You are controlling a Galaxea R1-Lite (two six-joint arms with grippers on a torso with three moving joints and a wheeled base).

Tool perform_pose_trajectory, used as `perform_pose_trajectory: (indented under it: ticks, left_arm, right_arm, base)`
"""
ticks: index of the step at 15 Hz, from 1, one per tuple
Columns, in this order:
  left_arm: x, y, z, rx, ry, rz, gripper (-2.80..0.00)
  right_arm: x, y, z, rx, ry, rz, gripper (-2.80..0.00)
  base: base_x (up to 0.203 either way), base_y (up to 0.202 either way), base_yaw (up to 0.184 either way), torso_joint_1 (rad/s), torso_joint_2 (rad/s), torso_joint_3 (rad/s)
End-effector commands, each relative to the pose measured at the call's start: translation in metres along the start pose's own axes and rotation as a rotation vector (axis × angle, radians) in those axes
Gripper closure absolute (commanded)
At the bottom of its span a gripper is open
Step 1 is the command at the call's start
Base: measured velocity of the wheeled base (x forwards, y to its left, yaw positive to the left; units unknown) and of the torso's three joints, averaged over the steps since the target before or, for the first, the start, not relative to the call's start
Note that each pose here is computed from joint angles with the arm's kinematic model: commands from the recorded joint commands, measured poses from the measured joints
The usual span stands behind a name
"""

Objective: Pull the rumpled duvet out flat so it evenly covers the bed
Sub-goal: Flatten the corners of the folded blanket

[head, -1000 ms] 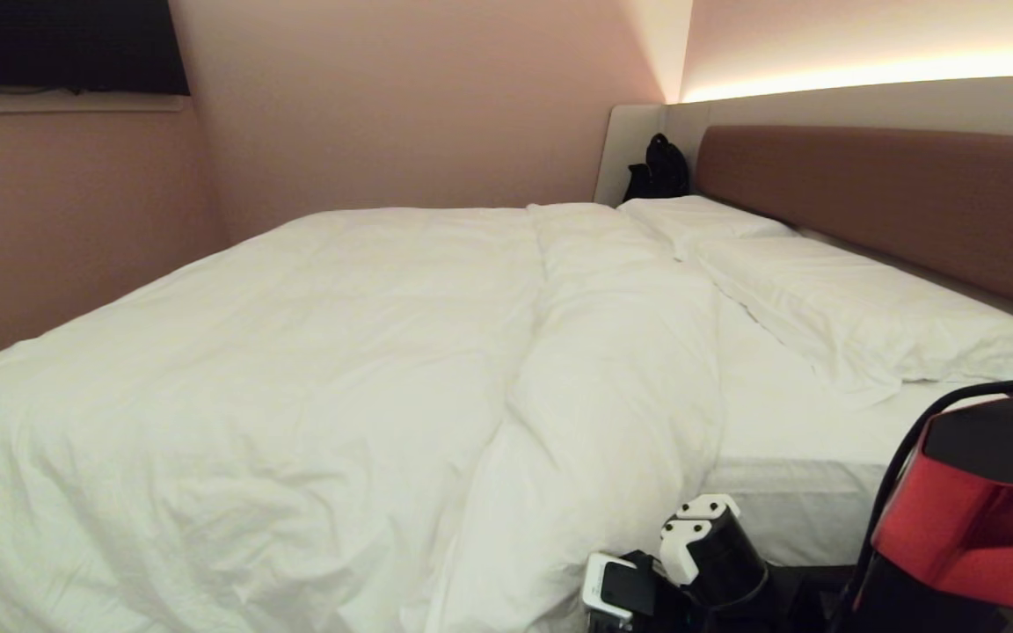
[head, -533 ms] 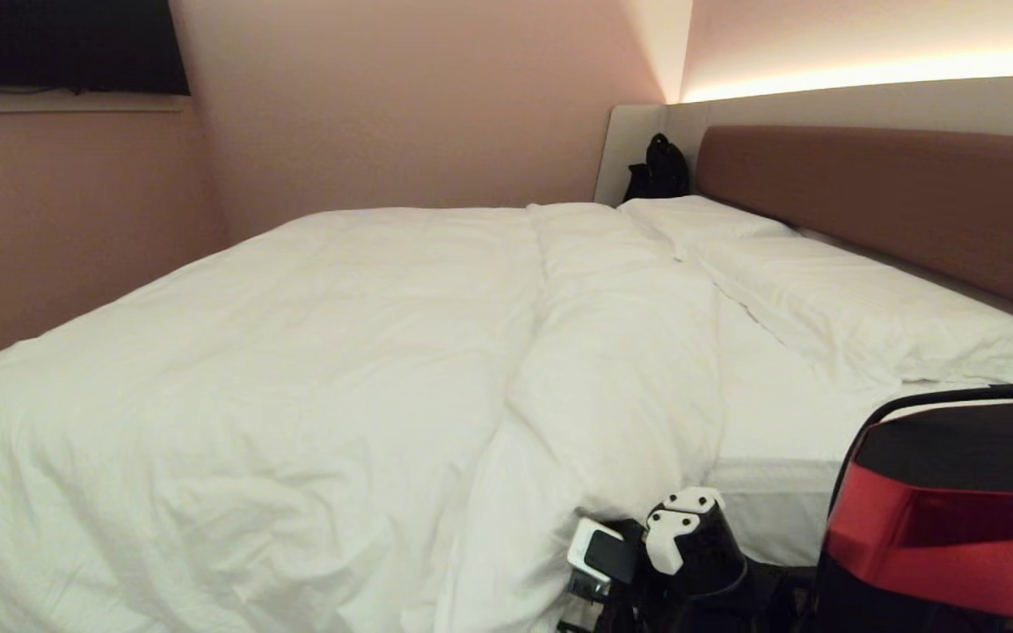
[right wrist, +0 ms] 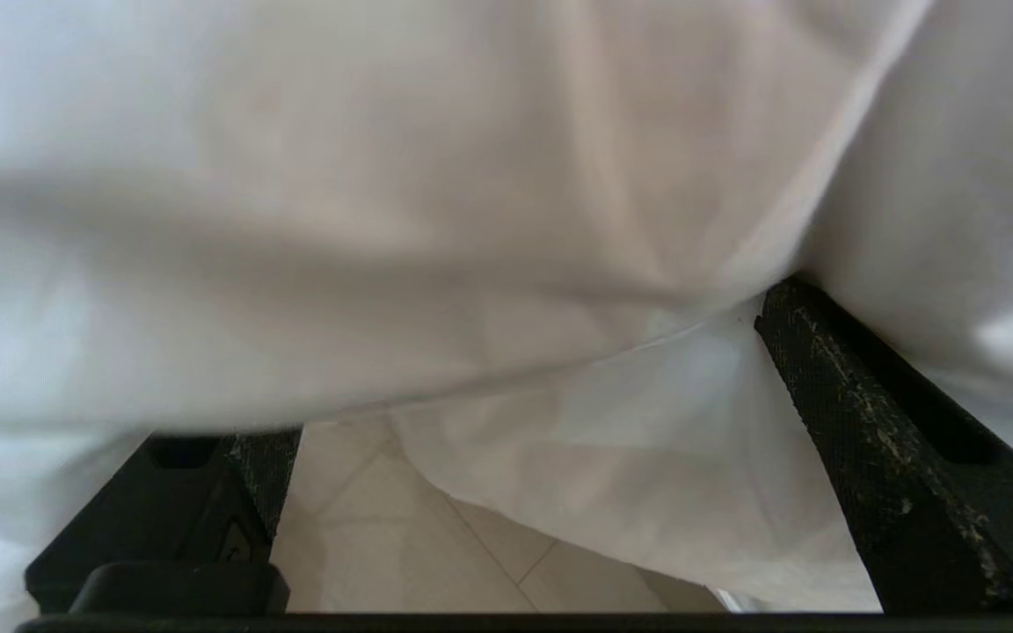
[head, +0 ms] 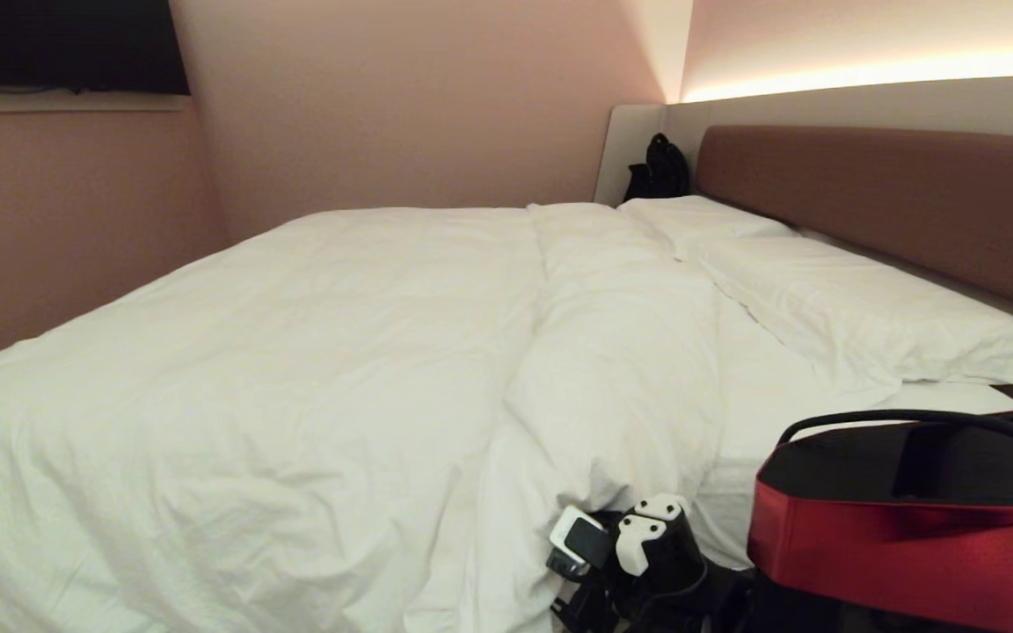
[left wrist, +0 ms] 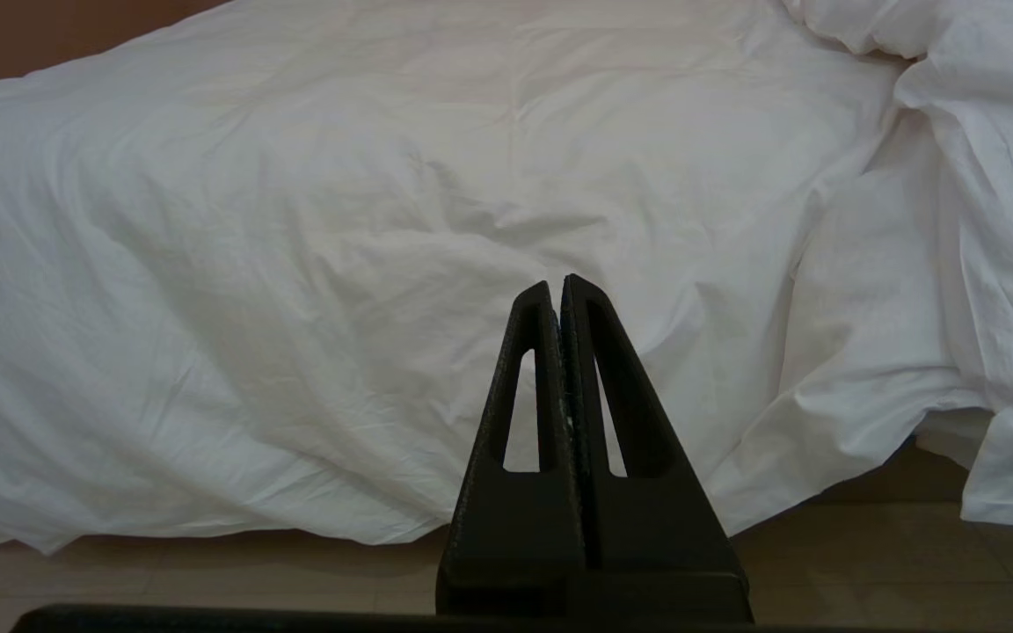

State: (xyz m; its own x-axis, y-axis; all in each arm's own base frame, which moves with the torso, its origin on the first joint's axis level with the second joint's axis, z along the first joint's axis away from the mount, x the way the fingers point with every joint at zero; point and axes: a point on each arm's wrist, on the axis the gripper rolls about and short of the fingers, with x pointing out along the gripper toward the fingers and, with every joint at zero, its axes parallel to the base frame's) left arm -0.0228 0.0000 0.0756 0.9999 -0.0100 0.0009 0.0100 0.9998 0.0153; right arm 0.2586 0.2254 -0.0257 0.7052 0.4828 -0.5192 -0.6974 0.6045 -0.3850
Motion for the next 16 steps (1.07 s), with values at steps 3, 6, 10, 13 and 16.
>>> perform_pose_trajectory:
  ticks: [3, 6, 10, 13, 16]
  left_arm:
    - [0.0000, 0.0000, 0.0000, 0.000, -0.001, -0.001, 0.00]
    - [0.0000, 0.0000, 0.0000, 0.000, -0.001, -0.001, 0.00]
    - [0.0000, 0.0000, 0.0000, 0.000, -0.001, -0.001, 0.00]
    - [0.0000, 0.0000, 0.0000, 0.000, -0.001, -0.001, 0.00]
    - [0.0000, 0.0000, 0.0000, 0.000, -0.001, -0.001, 0.00]
  right_arm:
    - [0.0069, 0.0018, -0.0026, -0.002, 0.002, -0.006, -2.80]
    - [0.0088, 0.0026, -0.0052, -0.002, 0.009, -0.005, -2.80]
    - [0.0100, 0.0031, -0.0074, -0.002, 0.015, -0.003, -2.80]
    - [0.0114, 0.0025, -0.0070, 0.001, 0.011, -0.006, 0.00]
    - [0.0117, 0.0024, -0.0068, 0.001, 0.010, -0.007, 0.00]
  base:
    - [0.000, 0.000, 0.000, 0.000, 0.00, 0.000]
    - [0.000, 0.000, 0.000, 0.000, 0.00, 0.000]
    - [0.000, 0.000, 0.000, 0.000, 0.00, 0.000]
    - [0.000, 0.000, 0.000, 0.000, 0.00, 0.000]
    - [0.000, 0.000, 0.000, 0.000, 0.00, 0.000]
